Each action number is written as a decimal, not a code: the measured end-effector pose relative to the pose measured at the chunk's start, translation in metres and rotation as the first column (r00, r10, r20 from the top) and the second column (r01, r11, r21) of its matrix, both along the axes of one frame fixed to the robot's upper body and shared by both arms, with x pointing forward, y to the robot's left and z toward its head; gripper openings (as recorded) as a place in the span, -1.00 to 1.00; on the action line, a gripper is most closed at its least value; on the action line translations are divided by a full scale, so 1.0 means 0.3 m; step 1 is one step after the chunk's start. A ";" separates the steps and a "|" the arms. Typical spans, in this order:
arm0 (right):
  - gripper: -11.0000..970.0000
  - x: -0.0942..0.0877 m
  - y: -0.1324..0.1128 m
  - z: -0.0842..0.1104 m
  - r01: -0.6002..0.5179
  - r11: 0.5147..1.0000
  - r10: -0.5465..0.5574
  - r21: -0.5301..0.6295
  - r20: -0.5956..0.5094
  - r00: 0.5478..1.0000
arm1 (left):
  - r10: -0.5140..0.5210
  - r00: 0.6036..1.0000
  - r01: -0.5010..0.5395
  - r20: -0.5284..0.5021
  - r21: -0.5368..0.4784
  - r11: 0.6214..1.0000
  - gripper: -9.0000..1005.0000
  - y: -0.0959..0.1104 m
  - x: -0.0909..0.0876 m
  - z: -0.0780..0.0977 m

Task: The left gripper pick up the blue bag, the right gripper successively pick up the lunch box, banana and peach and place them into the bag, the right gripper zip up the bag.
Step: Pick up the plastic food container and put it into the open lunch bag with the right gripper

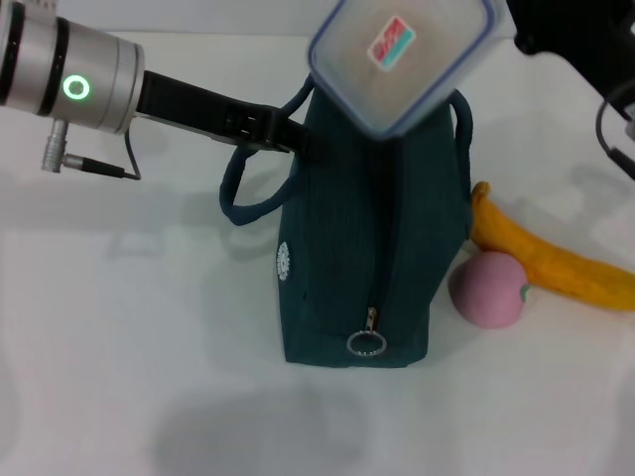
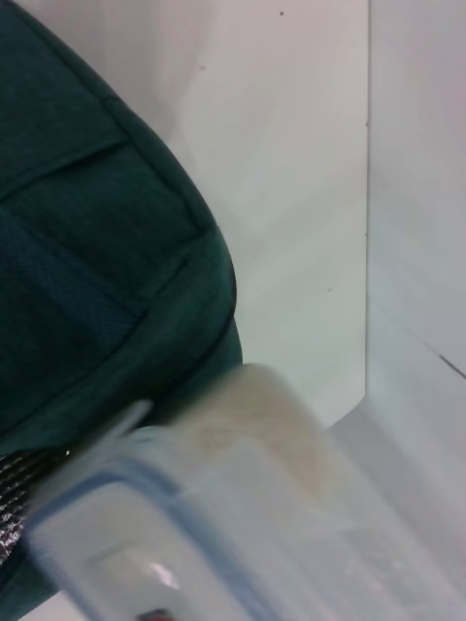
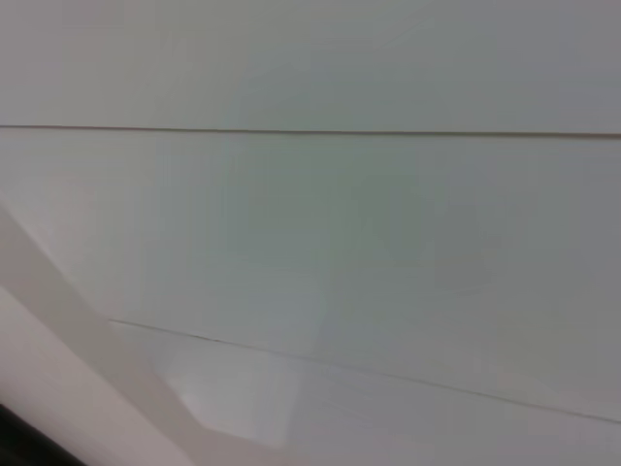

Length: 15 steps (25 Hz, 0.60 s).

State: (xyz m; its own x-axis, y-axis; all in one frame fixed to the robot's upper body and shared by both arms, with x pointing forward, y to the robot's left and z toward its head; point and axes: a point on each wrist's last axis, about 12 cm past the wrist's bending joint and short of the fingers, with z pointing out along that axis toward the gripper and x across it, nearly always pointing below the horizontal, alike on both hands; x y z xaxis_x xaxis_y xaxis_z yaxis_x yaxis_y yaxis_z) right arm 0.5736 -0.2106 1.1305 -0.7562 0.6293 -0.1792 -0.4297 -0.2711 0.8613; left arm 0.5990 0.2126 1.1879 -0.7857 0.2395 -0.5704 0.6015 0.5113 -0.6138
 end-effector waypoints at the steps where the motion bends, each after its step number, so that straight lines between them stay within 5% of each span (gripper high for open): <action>1: -0.93 -0.008 -0.005 -0.009 0.000 1.000 0.000 -0.005 -0.006 1.000 | 0.001 1.000 -0.001 0.001 0.000 1.000 -0.90 0.001 0.001 0.000; 15: -0.93 -0.093 -0.087 -0.077 0.016 0.999 -0.017 -0.049 -0.029 0.999 | 0.017 1.000 -0.018 0.011 0.005 1.000 -0.90 0.007 0.010 0.004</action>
State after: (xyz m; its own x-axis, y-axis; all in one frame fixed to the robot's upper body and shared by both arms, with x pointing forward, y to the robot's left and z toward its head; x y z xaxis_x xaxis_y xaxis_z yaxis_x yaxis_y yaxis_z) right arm 0.5456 -0.2367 1.1074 -0.7512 0.6327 -0.1882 -0.4084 -0.2214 0.8856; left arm 0.6019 0.2146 1.1892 -0.7833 0.2289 -0.5780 0.5993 0.5252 -0.6042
